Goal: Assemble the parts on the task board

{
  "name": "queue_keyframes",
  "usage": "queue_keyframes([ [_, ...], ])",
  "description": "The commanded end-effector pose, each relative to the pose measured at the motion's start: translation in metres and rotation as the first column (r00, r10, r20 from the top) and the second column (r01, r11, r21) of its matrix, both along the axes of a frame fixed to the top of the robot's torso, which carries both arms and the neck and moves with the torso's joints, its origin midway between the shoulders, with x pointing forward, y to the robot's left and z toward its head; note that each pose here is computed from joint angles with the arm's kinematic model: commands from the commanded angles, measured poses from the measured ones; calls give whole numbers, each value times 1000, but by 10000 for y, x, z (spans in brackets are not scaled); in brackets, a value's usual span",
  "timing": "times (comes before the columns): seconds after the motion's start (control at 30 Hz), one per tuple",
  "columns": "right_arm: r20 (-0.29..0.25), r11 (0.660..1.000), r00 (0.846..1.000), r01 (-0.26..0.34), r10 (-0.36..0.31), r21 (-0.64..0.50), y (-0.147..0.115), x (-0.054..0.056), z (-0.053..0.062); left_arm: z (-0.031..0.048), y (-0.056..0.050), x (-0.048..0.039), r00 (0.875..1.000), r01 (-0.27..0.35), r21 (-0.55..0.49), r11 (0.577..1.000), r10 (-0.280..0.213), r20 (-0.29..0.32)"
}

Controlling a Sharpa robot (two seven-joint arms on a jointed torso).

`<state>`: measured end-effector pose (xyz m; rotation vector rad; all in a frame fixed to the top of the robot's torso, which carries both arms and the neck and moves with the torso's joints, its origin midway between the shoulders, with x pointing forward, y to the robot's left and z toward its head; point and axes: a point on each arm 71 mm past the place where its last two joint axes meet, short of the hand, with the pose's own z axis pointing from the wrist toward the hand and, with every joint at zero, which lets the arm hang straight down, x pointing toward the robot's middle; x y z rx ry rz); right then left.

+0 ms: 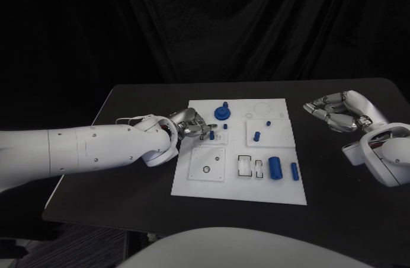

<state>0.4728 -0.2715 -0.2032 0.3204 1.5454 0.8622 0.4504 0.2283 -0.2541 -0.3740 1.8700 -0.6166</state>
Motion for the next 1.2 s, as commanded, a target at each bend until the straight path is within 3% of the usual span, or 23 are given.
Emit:
queue_keyframes([
  [0.03, -12, 1000, 1000, 14, -14, -3, -10, 1, -17, 278, -32, 126, 1000, 10, -19, 1000, -10, -18],
  [0.1, -12, 1000, 1000, 14, -14, -4, -5, 5, -18, 376, -26, 201, 996, 10, -25, 1000, -12, -84],
  [0.17, -12, 1000, 1000, 12, -13, -4, 5, 11, -19, 444, -12, 281, 982, 5, -30, 1000, -10, -188],
  [0.23, -12, 1000, 1000, 11, -11, -4, 15, 14, -20, 483, 4, 340, 964, 6, -29, 1000, -14, -265],
  [0.33, -13, 1000, 1000, 9, -9, -3, 31, 17, -21, 532, 21, 440, 924, 23, -8, 1000, -24, -382],
  [0.47, -14, 1000, 1000, 8, -8, -3, 35, 17, -22, 554, -14, 532, 883, 52, 25, 998, -34, -469],
  [0.57, -15, 1000, 1000, 8, -8, -3, 35, 18, -22, 554, -68, 576, 860, 80, 56, 995, -41, -509],
  [0.83, -17, 1000, 1000, 4, -4, -3, 47, 22, -26, 536, -231, 683, 836, 160, 182, 970, -35, -548],
  [1.0, -18, 1000, 1000, -2, 2, -3, 65, 24, -28, 526, -315, 753, 830, 180, 214, 960, -31, -557],
  [1.2, -21, 1000, 1000, -3, 3, -2, 69, 20, -29, 520, -391, 806, 835, 202, 259, 944, -28, -549],
])
